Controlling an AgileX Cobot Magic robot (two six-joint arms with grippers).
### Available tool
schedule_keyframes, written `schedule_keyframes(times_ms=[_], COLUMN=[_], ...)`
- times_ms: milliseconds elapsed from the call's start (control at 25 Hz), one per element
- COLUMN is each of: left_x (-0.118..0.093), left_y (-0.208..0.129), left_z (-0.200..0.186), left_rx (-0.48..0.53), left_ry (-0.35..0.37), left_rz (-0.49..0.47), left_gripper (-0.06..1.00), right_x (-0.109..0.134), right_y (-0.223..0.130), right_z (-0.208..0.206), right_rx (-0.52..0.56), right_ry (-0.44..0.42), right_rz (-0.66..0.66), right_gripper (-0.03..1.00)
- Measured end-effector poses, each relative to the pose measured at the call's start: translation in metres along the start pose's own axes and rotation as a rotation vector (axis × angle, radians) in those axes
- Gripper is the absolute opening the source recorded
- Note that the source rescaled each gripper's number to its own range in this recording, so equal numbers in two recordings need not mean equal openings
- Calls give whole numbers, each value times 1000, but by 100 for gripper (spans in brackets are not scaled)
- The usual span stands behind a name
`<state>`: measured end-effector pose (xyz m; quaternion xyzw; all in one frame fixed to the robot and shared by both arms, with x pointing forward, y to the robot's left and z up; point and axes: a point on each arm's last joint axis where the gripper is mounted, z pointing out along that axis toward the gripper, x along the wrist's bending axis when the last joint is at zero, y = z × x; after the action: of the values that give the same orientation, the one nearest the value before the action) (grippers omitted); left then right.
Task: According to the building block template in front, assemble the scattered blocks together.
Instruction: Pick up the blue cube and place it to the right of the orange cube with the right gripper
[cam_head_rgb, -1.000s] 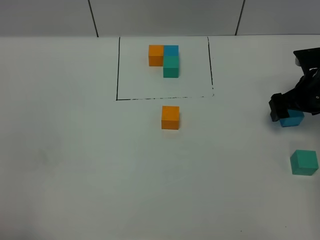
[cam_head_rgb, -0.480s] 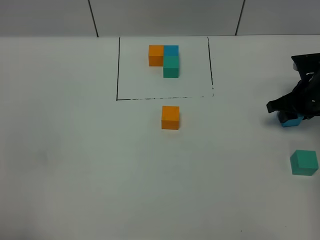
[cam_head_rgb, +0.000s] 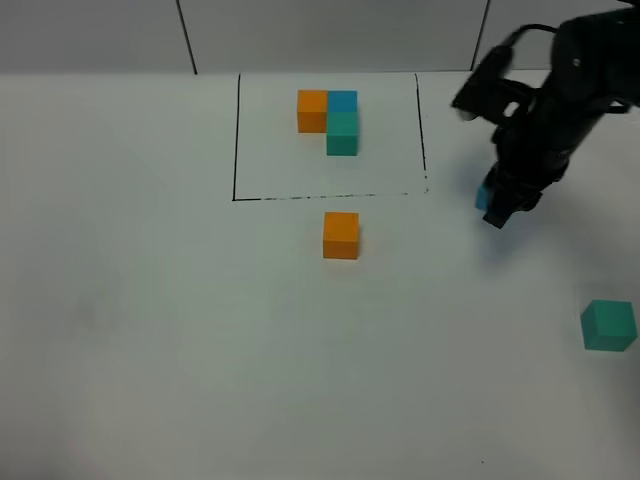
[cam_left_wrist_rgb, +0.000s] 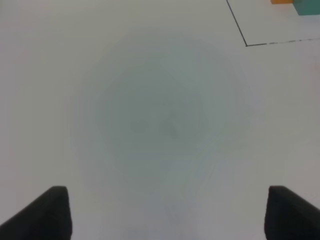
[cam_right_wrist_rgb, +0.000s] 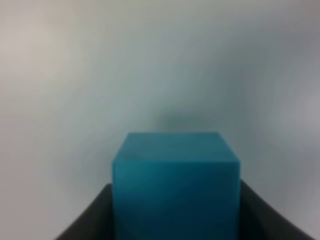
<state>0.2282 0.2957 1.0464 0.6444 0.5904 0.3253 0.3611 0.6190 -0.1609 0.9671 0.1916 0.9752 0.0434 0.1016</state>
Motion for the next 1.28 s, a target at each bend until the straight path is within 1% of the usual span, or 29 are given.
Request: schedule_keyframes(times_ms=[80, 160, 320, 440, 600, 800, 1000, 1280], left_x=[0, 0, 0, 0, 0, 0, 0, 0], left_y=[0, 0, 0, 0, 0, 0, 0, 0], left_z=[0, 0, 0, 0, 0, 0, 0, 0], left_rx=[0, 0, 0, 0, 0, 0, 0, 0], left_ry=[0, 0, 0, 0, 0, 0, 0, 0], left_rz=[0, 0, 0, 0, 0, 0, 0, 0], left_gripper=[68, 68, 68, 68, 68, 68, 68, 68], right_x=[10, 19, 36, 44, 51, 57, 61, 59], right_y=[24, 43, 72, 79, 84, 93, 93, 95], right_z=[-3, 2, 17, 31, 39, 44, 62, 64], right_rx=[2, 8, 25, 37, 25, -11, 5, -15], right_ry=[20, 35, 34, 58, 90, 71, 93, 76], right_rz=[-127, -201, -306, -353, -360, -363, -359, -357], right_gripper=[1, 1, 1, 1, 1, 1, 1, 1])
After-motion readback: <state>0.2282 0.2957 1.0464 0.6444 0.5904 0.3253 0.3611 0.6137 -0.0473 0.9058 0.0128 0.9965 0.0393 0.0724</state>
